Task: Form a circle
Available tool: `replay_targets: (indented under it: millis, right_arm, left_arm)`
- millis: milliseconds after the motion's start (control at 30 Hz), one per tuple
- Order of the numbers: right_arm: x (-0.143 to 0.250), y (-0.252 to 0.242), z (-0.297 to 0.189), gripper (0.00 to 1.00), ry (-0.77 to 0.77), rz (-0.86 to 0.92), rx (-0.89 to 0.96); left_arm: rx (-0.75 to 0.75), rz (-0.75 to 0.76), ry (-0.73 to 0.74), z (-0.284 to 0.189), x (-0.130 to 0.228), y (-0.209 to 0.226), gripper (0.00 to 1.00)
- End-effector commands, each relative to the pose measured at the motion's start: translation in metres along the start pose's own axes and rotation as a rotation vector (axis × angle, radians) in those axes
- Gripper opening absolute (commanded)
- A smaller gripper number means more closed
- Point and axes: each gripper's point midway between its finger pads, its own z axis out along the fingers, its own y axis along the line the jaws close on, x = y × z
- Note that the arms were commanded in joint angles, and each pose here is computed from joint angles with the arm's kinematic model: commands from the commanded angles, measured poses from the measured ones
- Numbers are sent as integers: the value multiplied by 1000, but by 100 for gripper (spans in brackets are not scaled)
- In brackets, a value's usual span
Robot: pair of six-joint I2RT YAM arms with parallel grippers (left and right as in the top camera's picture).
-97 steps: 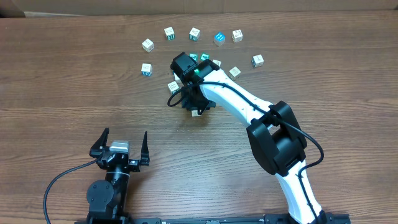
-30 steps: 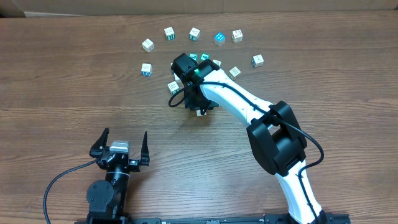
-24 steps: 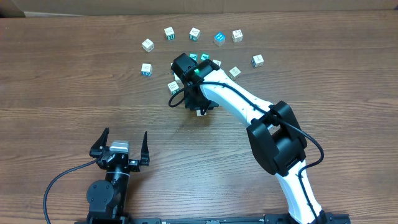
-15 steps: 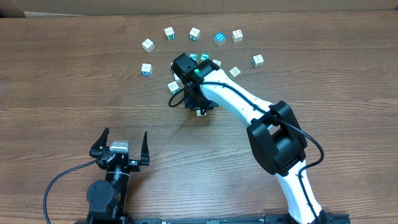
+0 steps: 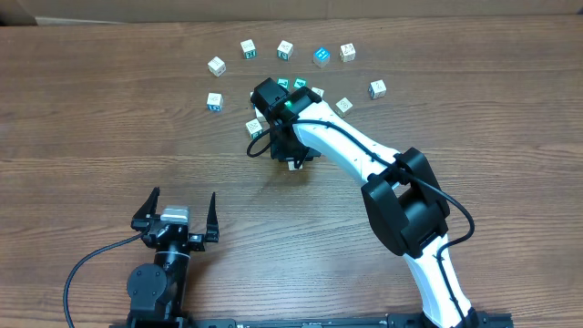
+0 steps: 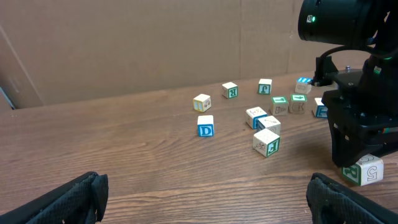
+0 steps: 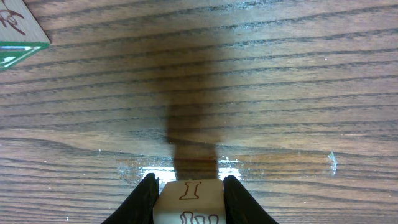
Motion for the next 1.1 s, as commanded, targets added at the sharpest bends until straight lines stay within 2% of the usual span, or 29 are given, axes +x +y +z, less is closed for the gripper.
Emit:
replay_targets:
  millis: [0, 1067]
  right_arm:
    - [-13, 1, -26, 27, -63, 5, -25]
    - [-11, 0, -21, 27, -58, 5, -22]
  left_arm:
    - [-9, 22, -7, 0, -1, 2, 99]
    - [-9, 22, -7, 0, -1, 2, 100]
